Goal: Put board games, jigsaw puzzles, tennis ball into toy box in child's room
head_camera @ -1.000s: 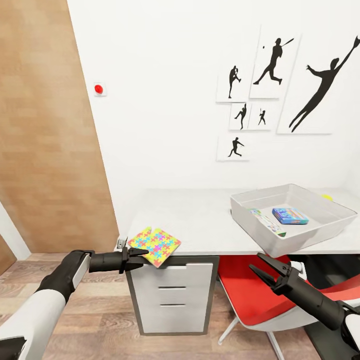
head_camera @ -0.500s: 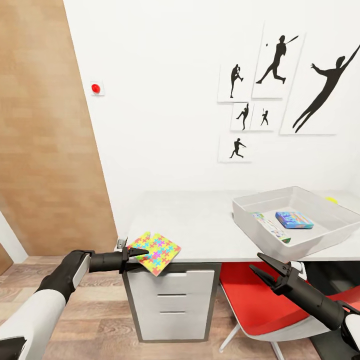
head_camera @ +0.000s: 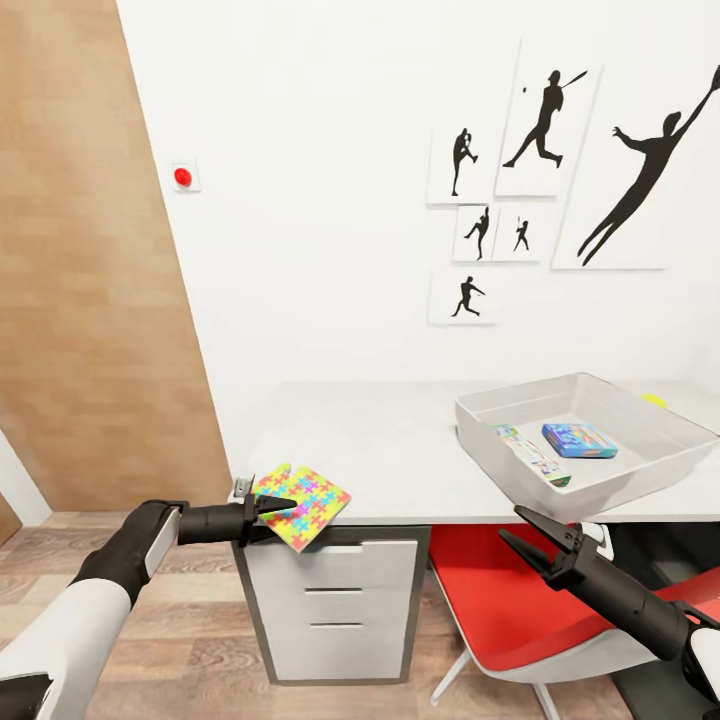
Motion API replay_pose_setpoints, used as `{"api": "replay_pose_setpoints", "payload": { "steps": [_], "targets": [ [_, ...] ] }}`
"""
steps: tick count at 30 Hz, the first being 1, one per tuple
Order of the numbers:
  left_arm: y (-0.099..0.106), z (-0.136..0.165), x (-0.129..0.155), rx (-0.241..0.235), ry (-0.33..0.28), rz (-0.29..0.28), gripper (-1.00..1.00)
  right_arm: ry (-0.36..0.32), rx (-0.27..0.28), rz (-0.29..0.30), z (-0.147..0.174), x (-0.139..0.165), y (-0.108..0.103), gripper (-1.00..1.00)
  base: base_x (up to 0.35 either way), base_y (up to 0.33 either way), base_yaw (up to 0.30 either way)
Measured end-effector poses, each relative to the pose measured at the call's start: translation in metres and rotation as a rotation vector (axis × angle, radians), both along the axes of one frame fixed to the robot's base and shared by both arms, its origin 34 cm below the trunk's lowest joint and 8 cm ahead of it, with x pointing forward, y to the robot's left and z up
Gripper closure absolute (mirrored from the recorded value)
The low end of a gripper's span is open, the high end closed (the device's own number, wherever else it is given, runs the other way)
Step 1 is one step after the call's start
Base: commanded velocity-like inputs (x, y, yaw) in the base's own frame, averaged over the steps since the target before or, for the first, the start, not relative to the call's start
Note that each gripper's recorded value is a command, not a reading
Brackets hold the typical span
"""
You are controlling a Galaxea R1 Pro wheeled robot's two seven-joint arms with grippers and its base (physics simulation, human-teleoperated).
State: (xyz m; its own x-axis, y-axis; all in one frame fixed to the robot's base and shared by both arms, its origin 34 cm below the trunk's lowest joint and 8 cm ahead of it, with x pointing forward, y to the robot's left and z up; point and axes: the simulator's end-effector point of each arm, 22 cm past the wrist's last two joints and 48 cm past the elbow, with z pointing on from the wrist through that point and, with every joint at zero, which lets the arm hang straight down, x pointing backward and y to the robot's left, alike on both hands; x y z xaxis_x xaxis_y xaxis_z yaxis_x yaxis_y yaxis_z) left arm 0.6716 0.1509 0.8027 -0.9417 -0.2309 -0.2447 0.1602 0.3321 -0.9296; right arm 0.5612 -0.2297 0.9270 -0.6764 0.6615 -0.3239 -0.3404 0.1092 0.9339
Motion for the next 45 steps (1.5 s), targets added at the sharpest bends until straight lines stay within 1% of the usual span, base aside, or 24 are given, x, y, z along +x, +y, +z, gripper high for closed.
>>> {"api": "replay_pose_setpoints", "payload": {
  "steps": [6,7,10,15,18,19,20,21,26,38,43,45],
  "targets": [
    [0.001,0.001,0.000,-0.001,-0.001,0.002,-1.00,0.000,0.000,0.000,0.000,0.000,0.000,-1.00,0.000,-0.007,0.000],
    [0.001,0.001,0.000,-0.002,-0.001,0.002,1.00,0.000,0.000,0.000,0.000,0.000,0.000,-1.00,0.000,-0.001,0.000],
    [0.001,0.001,0.000,-0.003,-0.002,0.001,1.00,0.000,0.000,0.000,0.000,0.000,0.000,-1.00,0.000,0.000,0.000],
    [0.001,0.010,0.003,-0.042,0.001,0.014,1.00,0.000,0.000,0.000,0.000,0.000,0.000,-1.00,0.000,0.000,0.000],
    [0.005,0.011,0.004,-0.052,-0.007,0.024,1.00,0.001,-0.001,0.000,0.000,0.000,0.000,-1.00,0.000,0.000,0.000],
    [0.006,0.015,0.004,-0.067,-0.015,0.029,1.00,0.001,0.000,0.000,0.002,0.000,0.000,-1.00,0.000,0.000,0.000],
    [0.009,0.029,0.010,-0.107,-0.031,0.050,1.00,0.000,0.000,0.000,0.004,0.000,0.000,-1.00,0.000,0.000,0.000],
    [0.010,0.034,0.011,-0.119,-0.033,0.055,1.00,0.000,0.000,0.000,0.005,0.001,0.000,-1.00,0.000,0.000,0.000],
    [0.010,0.044,0.012,-0.126,-0.036,0.057,1.00,0.001,0.000,0.000,0.014,0.001,0.000,-1.00,0.000,0.000,0.000],
    [0.010,0.063,0.014,-0.123,-0.037,0.053,1.00,0.002,-0.003,-0.001,0.032,0.003,0.000,-1.00,0.000,0.000,0.000],
    [0.009,0.080,0.014,-0.146,-0.051,0.047,1.00,0.001,-0.003,-0.001,0.041,0.003,-0.001,-1.00,0.000,0.000,0.000],
    [0.006,0.092,0.018,-0.159,-0.067,0.040,1.00,0.000,-0.003,-0.001,0.044,0.003,-0.001,-1.00,0.000,0.000,0.000]
  ]
}}
